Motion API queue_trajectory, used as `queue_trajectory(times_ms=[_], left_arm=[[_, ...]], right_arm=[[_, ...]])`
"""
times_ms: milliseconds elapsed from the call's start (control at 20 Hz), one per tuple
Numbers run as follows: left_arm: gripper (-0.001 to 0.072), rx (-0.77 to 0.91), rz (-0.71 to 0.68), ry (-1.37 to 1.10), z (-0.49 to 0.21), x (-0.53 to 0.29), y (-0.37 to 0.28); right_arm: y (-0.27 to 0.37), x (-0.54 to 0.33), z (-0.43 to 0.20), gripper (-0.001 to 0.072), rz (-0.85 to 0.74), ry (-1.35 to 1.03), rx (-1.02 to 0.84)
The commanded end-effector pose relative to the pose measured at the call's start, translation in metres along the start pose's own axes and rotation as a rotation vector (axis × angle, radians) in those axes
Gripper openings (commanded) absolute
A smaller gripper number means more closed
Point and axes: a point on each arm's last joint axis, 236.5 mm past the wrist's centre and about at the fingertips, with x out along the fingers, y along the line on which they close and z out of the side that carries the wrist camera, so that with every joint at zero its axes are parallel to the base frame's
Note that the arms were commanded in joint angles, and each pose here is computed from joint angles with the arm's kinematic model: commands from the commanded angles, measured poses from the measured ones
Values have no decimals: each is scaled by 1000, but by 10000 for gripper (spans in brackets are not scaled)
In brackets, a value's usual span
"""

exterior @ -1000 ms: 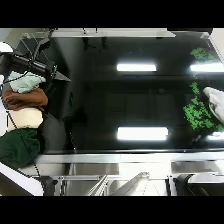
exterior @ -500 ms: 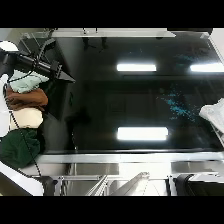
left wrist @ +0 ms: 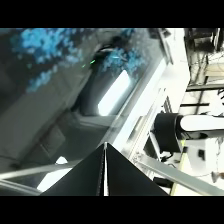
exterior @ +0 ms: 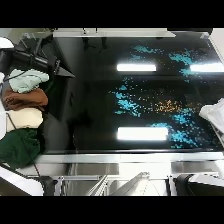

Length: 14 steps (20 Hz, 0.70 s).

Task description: Fold the shirts.

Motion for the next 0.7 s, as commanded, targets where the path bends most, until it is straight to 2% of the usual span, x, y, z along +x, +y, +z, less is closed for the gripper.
queue_trajectory(times_ms=[0, 100, 200, 400, 650], left_arm=[[-3, 138, 6, -19, -8, -19, -54], [-2, 173, 19, -44, -23, -22, -80], [-2, 131, 8, -39, -52, -16, -94], [-1, -18, -18, -46, -137, 18, -104], [17, -123, -19, -84, -200, 36, -95]], right_arm=[[113, -19, -29, 1, 256, -152, -255], [145, -6, -83, 15, 297, -170, -369], [166, 17, -150, 16, 336, -152, -539], [158, 55, -273, 16, 408, -85, -851], [153, 68, -305, 17, 442, -48, -909]])
